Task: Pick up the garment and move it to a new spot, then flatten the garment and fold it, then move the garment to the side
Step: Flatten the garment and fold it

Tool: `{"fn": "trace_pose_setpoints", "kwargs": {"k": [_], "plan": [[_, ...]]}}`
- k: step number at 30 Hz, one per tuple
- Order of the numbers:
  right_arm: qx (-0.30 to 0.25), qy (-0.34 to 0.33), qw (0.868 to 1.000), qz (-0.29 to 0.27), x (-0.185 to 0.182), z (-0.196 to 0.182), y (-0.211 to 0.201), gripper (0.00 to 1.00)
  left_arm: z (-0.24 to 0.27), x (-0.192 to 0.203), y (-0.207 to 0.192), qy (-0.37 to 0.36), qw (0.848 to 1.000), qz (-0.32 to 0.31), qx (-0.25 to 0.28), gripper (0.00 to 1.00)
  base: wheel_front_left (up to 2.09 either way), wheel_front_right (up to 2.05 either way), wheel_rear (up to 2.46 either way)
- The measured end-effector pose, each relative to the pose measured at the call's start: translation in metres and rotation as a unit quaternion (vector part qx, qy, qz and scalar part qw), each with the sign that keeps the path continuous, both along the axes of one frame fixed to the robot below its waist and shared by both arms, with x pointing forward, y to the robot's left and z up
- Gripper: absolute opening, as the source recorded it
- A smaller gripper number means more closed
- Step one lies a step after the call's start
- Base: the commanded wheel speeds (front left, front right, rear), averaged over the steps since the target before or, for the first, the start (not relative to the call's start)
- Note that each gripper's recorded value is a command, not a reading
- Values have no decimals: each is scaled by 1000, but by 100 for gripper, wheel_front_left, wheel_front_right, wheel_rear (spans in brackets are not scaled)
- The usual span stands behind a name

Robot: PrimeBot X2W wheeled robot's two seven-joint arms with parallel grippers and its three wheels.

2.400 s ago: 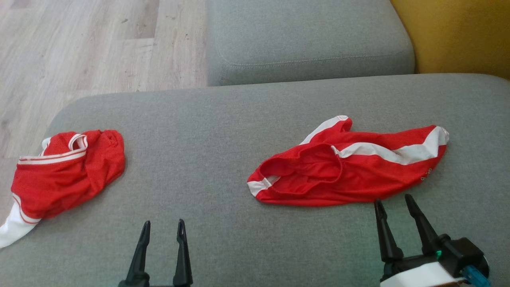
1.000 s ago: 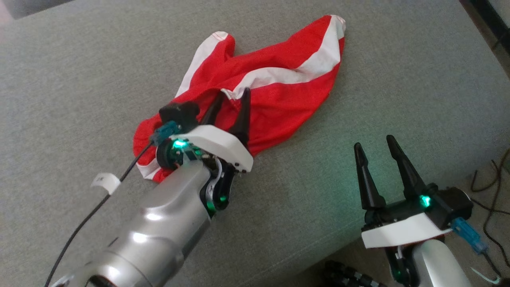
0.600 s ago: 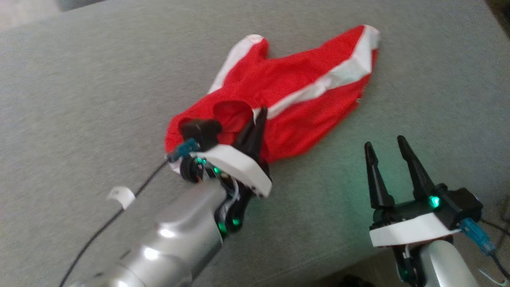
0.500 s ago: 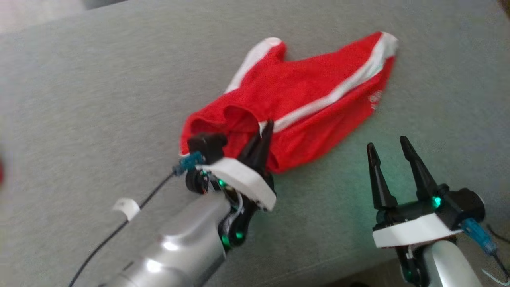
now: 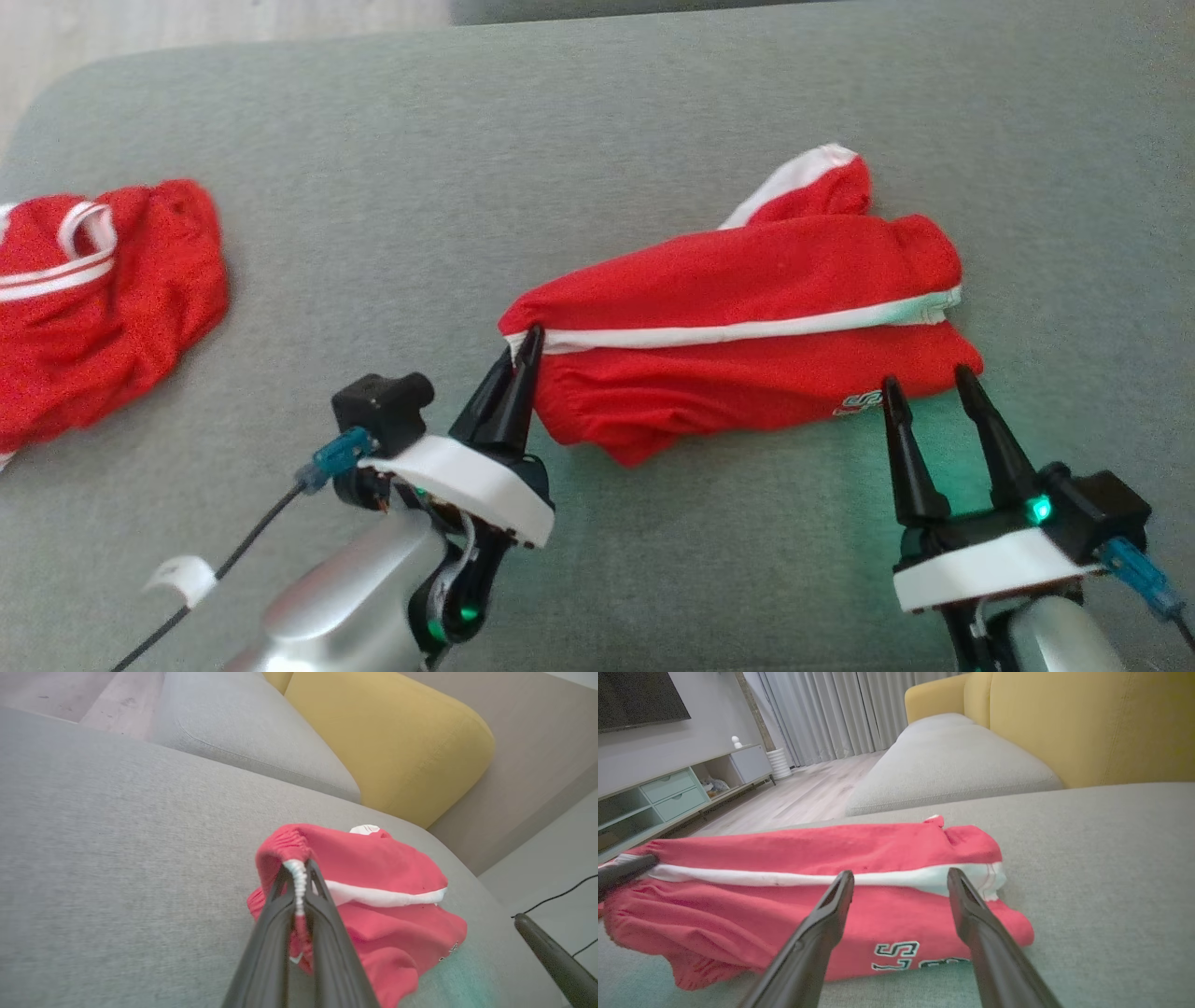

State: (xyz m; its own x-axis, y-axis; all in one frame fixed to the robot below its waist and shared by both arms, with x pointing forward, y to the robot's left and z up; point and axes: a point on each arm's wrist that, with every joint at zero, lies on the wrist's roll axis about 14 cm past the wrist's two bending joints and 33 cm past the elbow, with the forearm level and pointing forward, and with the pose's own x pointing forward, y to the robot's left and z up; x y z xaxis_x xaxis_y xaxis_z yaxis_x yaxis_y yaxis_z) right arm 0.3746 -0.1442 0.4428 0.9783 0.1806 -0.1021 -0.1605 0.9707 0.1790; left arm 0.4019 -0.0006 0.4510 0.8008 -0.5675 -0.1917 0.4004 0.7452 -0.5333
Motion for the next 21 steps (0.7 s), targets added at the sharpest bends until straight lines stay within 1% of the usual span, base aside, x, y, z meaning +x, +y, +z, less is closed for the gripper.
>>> {"fn": "trace_pose_setpoints", "kwargs": {"k": [4,7,13,17,21], "plan": [[13,27,999,11,1,-17,6,100,9,5,23,-10,999,32,-2,0,0,0,0],[20,48,999,7,1,-29,5,100,8,9,33,-16,999,44,7,0,0,0,0],[15,58,998,0,16,-37,-8,100,6,14,38,-18,999,50,10,0,0,0,0],[18,55,998,-7,35,-37,-19,100,0,15,40,-14,999,50,15,0,0,0,0],[6,69,998,8,47,-46,-22,100,-4,18,43,-10,998,52,17,0,0,0,0]]}}
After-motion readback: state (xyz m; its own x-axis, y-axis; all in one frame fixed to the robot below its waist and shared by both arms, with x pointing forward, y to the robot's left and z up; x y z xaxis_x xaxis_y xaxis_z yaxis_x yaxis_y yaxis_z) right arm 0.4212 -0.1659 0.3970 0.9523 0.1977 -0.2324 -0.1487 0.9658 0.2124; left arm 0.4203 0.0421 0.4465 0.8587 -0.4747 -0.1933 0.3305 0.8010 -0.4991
